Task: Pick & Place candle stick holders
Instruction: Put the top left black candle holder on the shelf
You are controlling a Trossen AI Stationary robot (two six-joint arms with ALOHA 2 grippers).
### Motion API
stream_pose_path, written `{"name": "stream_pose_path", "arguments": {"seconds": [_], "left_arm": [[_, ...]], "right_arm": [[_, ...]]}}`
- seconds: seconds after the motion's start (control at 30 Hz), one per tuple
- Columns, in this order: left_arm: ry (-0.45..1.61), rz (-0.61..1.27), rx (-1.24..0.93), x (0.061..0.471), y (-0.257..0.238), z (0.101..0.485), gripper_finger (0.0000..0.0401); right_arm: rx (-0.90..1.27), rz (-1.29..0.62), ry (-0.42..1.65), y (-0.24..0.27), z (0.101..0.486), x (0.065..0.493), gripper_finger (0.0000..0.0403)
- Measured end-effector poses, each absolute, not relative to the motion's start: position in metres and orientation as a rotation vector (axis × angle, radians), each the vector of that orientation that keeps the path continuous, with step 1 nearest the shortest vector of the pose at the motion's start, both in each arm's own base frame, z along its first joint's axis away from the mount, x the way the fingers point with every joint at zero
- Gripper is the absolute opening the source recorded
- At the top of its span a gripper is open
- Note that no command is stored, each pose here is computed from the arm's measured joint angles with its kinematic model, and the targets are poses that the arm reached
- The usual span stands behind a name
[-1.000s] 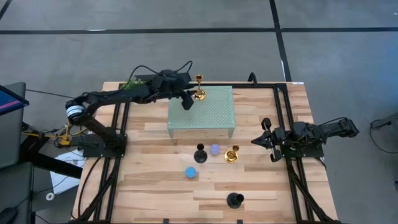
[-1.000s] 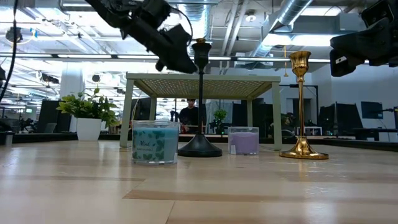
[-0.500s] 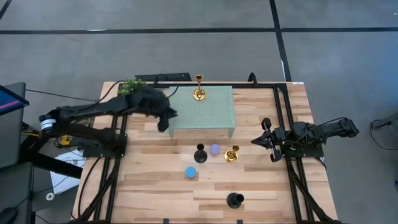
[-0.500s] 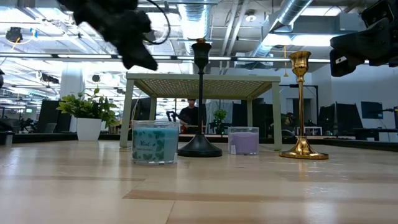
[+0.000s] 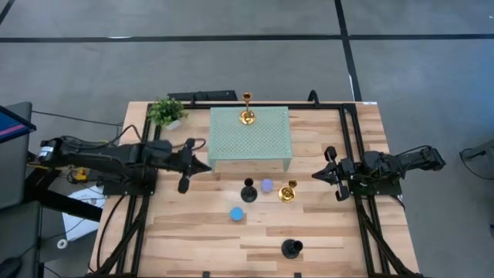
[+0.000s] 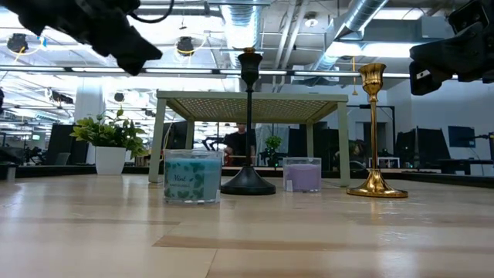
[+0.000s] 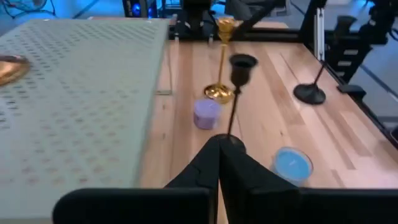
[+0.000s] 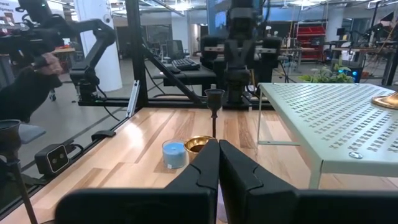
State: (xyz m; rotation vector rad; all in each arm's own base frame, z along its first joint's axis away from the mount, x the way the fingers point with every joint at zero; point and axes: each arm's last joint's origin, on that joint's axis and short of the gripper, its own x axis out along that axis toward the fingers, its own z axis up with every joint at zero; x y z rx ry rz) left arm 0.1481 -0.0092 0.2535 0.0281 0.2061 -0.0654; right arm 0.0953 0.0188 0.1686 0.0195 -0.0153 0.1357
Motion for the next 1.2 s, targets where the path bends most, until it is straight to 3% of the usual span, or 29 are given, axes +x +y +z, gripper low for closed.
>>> {"name": "stream_pose_path", "arguments": {"seconds": [0.43, 0.77, 1.2], "left_arm": [[0.12, -0.163, 0.119, 0.16, -0.061, 0.22, 0.0005], [0.179, -0.014, 0.148, 0.186, -0.072, 0.195, 0.0004], [0.187, 0.02, 0.083, 0.21, -0.081, 0.167, 0.0005]], "right_arm": [[0.021, 0.084, -0.023, 0.017, 0.169, 0.095, 0.0], [0.021, 0.084, -0.024, 0.017, 0.169, 0.095, 0.0], [0.021, 0.084, -0.024, 0.017, 0.169, 0.095, 0.0]]}}
